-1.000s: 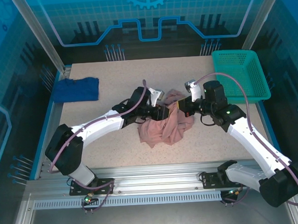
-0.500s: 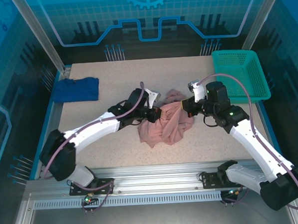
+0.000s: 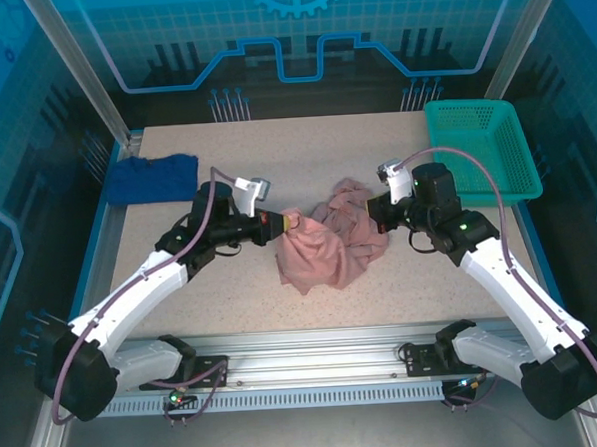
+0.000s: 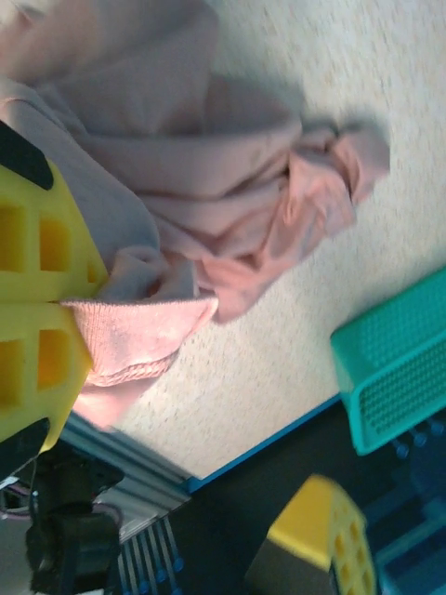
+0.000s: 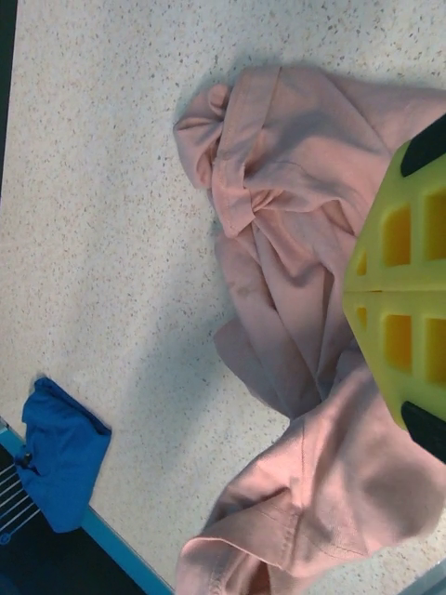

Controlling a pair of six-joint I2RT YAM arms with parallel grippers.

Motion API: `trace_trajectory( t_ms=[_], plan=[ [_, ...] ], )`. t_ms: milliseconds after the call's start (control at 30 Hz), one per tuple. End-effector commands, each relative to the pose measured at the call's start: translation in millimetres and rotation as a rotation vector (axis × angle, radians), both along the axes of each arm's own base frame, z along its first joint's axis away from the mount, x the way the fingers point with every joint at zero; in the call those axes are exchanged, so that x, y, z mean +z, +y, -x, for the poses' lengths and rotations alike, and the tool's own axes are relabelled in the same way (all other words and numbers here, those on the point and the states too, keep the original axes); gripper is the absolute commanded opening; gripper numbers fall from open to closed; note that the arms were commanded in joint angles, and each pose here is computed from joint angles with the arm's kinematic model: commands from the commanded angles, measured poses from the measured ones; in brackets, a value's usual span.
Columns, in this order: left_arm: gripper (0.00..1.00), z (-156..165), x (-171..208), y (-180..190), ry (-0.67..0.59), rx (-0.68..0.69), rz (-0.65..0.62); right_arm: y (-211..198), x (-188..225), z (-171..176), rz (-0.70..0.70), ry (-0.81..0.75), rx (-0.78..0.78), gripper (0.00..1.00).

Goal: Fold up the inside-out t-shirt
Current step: Adjust the T-shirt at the center of the table.

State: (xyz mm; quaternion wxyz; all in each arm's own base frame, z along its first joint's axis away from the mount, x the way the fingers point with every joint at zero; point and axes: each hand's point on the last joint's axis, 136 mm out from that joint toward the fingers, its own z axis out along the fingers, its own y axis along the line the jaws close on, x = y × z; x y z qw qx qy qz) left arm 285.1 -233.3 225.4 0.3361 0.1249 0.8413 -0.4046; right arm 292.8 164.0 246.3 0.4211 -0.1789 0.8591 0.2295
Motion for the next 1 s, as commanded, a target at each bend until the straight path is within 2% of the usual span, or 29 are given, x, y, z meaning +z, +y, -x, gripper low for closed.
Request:
trace_trajectory(
  t_ms=[0,100,233,367,467,567,700,767,800,867,967],
  plan=[
    [0.00,-2.9,-24.9,15.2,0.065,0.073,-0.107,24.0,12.6,4.4,-0.084,-0.017,0.100,0.00],
    [0.00,-5.3,-52.5,20.2,0.132,0.093,-0.182,51.7,11.7,10.8,-0.151,0.008,0.200,0.00],
    [0.00,-4.2,-46.8,10.4,0.128,0.076,-0.119,84.6,-10.0,27.0,-0.071,0.032,0.304,0.01],
    [0.00,-3.5,-33.4,5.9,0.106,0.063,-0.082,119.6,-32.9,51.3,0.010,0.011,0.413,0.29],
    [0.00,-2.2,-29.3,5.0,0.103,0.057,-0.071,131.1,-52.9,51.9,0.109,-0.007,0.422,0.43],
    [0.00,0.5,-28.5,3.8,0.101,0.049,-0.070,133.5,-67.3,38.9,0.180,-0.014,0.392,0.48],
    [0.00,1.9,-25.8,4.2,0.095,0.049,-0.067,139.1,-80.9,26.6,0.228,-0.014,0.385,0.50],
    [0.00,1.6,-24.2,4.4,0.090,0.052,-0.063,142.1,-87.6,23.2,0.247,-0.003,0.387,0.49],
    [0.00,1.4,-23.9,3.8,0.088,0.052,-0.063,140.9,-89.7,20.9,0.258,-0.003,0.374,0.43],
    [0.00,-0.9,-26.6,6.4,0.089,0.069,-0.076,132.1,-84.7,14.9,0.274,-0.022,0.326,0.21],
    [0.00,-9.2,-38.7,19.5,0.096,0.143,-0.149,114.6,-62.9,16.1,0.200,-0.028,0.290,0.01]
  ],
)
